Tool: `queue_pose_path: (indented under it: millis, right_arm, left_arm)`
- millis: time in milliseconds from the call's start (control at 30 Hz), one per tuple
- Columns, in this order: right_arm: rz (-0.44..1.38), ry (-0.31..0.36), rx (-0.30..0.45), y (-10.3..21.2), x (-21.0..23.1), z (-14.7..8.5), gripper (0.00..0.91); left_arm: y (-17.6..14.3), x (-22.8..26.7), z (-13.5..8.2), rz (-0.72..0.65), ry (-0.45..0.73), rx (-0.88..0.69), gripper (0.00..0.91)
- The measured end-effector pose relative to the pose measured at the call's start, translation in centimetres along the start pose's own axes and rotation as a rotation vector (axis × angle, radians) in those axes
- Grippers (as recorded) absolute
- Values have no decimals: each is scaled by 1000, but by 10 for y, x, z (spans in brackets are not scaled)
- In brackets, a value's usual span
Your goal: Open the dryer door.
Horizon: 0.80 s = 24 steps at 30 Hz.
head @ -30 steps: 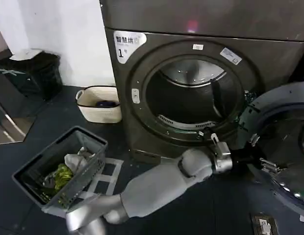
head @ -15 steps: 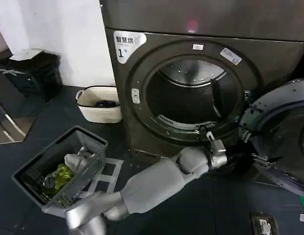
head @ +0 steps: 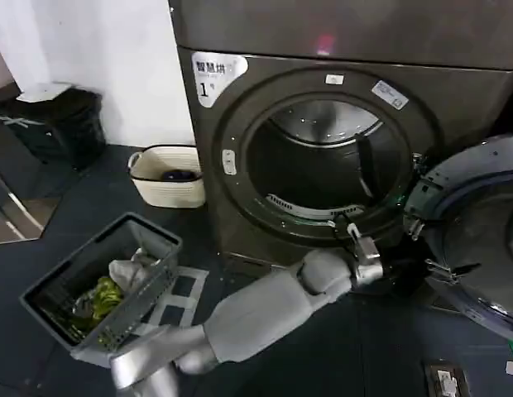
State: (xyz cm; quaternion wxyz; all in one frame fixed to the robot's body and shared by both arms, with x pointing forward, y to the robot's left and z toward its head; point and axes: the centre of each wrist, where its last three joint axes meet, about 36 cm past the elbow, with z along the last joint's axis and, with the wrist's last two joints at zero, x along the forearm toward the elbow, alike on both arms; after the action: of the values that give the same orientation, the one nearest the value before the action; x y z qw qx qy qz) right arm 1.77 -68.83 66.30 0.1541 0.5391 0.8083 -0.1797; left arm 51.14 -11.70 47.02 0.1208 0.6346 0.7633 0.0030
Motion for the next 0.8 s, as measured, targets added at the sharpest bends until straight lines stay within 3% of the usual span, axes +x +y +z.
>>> queue_pose_path:
  millis: [367,633,800]
  right_arm:
    - [8,-25,0,-1,0,-8,907]
    - [6,-26,1,-2,2,-7,907]
    - [4,-32,1,-2,1,-9,907]
  left_arm:
    - [-10,-5,-10,60,-225,-44,907]
    - [-39,-11,-19,149,-364,-18,907]
    - [-37,18,-6,162,-355,10,907]
